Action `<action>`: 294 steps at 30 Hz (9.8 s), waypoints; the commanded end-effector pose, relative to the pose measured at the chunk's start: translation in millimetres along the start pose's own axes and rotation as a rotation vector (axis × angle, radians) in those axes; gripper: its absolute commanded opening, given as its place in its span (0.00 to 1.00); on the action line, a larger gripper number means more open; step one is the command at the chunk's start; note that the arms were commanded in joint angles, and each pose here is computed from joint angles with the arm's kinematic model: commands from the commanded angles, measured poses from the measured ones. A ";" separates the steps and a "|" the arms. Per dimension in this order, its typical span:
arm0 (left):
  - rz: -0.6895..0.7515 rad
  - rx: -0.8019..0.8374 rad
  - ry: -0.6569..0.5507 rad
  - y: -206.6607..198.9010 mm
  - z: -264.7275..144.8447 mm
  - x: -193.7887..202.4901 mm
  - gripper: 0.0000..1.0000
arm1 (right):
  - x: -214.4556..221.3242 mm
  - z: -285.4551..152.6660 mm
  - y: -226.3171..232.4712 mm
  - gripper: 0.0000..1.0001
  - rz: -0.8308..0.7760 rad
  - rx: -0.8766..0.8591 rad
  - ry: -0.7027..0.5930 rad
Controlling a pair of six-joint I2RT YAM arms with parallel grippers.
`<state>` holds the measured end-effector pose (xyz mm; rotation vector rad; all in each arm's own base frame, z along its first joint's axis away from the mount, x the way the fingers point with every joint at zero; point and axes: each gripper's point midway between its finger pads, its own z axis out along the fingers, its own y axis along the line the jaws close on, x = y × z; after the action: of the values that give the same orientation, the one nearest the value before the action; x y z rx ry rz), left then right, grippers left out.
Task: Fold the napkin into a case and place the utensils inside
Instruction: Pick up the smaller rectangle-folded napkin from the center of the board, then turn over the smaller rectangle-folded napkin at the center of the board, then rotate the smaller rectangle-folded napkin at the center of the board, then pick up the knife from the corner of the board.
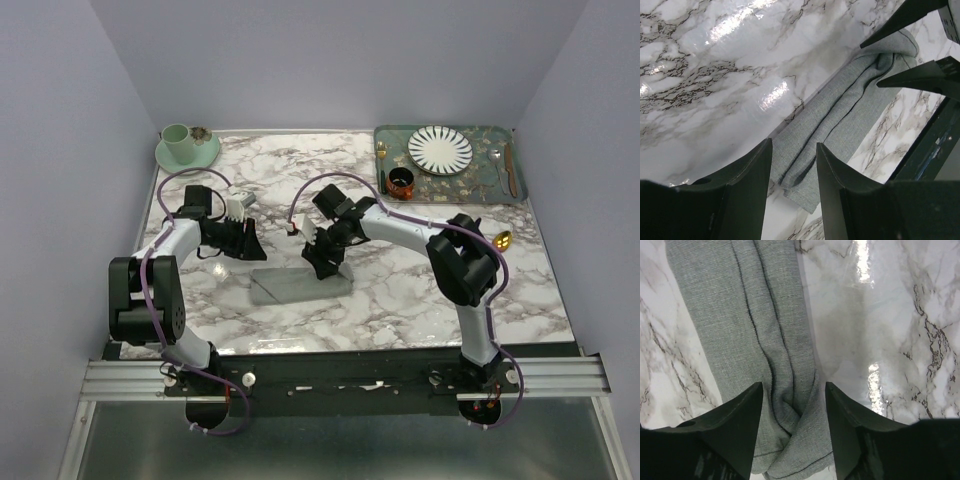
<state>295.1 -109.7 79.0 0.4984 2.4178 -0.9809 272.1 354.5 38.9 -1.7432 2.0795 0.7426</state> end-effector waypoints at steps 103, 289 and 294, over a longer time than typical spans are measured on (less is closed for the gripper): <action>0.423 -0.044 -0.080 4.2 -29.1 -21.6 0.49 | -83.7 -99.1 -146.9 0.01 -0.218 0.771 -0.249; 0.259 -0.340 -0.084 -3.4 -1.6 -127.7 0.54 | 341.1 -233.6 -149.9 0.48 1.576 0.796 0.115; 0.249 -0.350 -0.076 1.4 -0.2 -127.6 0.54 | 339.6 -234.4 -154.4 0.44 1.584 0.806 0.100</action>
<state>398.3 -134.9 149.5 0.6102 2.3154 -0.4925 370.5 -69.9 18.7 0.4393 2.8974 0.0051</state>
